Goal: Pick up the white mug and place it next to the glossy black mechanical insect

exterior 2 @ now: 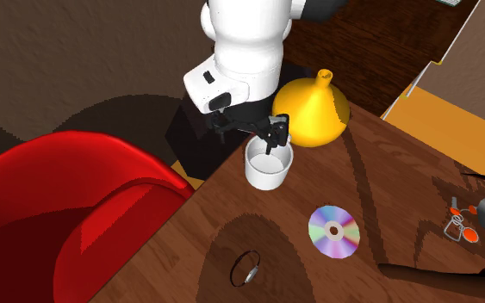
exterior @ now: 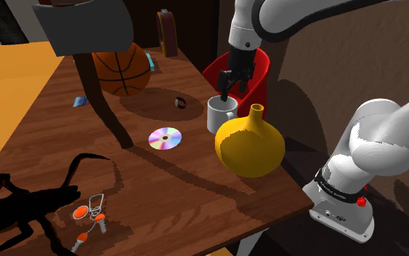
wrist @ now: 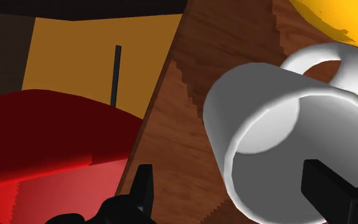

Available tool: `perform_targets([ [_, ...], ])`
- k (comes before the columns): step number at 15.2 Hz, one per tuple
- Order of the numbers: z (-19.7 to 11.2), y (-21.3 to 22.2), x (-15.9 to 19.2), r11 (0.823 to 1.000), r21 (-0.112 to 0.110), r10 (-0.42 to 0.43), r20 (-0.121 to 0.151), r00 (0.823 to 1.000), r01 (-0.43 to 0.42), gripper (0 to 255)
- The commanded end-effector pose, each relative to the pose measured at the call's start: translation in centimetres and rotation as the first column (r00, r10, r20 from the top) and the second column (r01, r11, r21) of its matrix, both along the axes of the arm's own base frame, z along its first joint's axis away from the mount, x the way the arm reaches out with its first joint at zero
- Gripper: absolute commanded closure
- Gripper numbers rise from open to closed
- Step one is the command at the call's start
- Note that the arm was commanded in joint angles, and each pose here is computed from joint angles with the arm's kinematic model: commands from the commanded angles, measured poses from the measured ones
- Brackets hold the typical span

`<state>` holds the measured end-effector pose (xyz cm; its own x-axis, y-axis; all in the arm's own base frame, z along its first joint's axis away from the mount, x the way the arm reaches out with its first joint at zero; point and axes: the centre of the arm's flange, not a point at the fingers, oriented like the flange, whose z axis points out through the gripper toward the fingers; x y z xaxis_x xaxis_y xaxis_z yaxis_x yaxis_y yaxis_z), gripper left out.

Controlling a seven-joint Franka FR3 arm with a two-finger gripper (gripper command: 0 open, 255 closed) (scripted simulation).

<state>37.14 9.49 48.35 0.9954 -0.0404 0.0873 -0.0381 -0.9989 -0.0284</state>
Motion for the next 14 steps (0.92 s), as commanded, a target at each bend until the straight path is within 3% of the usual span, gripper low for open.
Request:
perform_targets([
  [1, -1.0, 0.2, 0.2, 1.0, 0.002, 0.002, 0.0, 1.0, -0.002, 0],
  [6, -3.9, 0.3, 0.4, 1.0, 0.002, 0.002, 0.0, 1.0, -0.002, 0],
  [14, -3.9, 0.3, 0.4, 1.0, 0.002, 0.002, 0.0, 1.0, -0.002, 0],
])
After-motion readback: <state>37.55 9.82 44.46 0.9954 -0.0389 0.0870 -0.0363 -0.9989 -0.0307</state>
